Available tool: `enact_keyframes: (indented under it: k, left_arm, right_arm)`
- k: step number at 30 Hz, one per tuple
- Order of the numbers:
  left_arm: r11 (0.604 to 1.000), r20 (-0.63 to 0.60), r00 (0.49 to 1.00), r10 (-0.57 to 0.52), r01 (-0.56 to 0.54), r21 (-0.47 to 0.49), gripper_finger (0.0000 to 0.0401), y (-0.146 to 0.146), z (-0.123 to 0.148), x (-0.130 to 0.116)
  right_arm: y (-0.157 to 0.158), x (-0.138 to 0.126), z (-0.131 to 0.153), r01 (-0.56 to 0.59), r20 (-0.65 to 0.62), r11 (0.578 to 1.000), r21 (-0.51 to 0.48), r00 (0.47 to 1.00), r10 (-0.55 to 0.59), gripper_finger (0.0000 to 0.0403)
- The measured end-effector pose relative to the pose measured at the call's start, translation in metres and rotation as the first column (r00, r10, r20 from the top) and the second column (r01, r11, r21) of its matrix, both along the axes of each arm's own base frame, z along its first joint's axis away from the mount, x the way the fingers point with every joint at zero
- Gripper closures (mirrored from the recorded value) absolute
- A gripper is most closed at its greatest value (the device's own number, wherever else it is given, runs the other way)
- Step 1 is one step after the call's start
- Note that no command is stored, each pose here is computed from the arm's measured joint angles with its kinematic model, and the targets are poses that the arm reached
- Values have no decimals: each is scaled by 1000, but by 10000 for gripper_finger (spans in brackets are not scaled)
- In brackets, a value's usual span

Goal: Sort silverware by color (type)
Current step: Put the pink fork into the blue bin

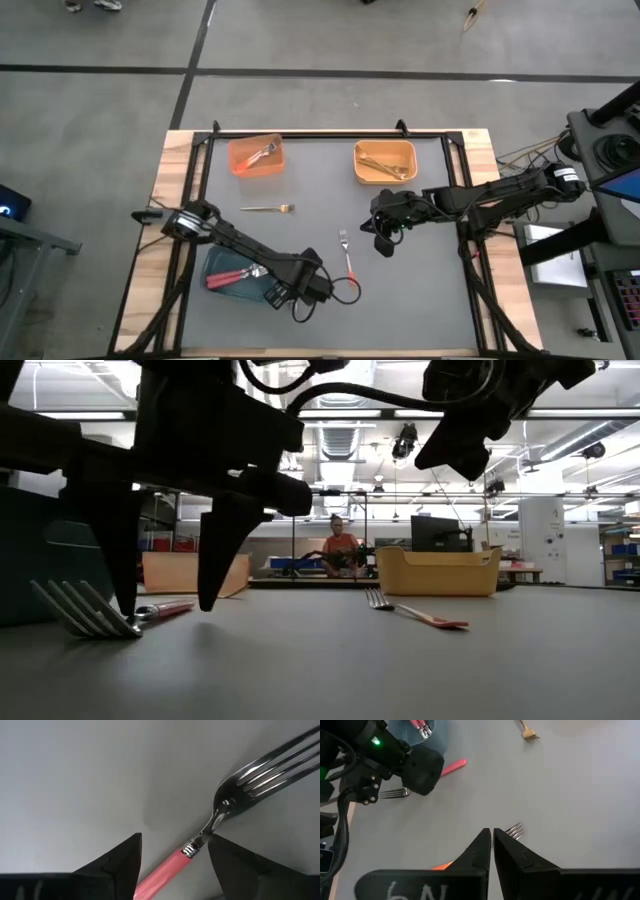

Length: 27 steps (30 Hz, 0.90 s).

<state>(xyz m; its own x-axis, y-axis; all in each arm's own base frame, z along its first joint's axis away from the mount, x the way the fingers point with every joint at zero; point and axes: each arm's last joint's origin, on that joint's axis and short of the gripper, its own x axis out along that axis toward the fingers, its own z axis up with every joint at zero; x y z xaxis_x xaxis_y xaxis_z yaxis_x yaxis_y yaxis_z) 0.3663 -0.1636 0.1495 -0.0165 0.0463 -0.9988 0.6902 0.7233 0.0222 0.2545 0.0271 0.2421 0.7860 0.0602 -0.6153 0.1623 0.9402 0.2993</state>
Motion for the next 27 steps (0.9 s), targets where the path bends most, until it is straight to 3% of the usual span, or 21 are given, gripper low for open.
enact_keyframes:
  k: [7, 14, 18, 27]
  left_arm:
    - [1000, 54, 999, 2, -1, -10, 191, -3, 14, 9]
    - [998, 86, 996, -23, 18, 60, 191, -1, 21, 11]
    - [999, 40, 999, -23, 21, 42, 191, -1, 20, 7]
    - [1000, 71, 997, -22, 22, 1, 191, -5, 11, 14]
  right_arm:
    - [0, 0, 0, 0, -2, 1000, -1, 1000, 0, 390]
    - [0, 0, -1, 0, -8, 1000, -1, 1000, 0, 390]
    - [0, 0, -1, 0, -8, 1000, -1, 1000, 0, 390]
    - [0, -1, -1, -3, -9, 1000, -6, 1000, 3, 390]
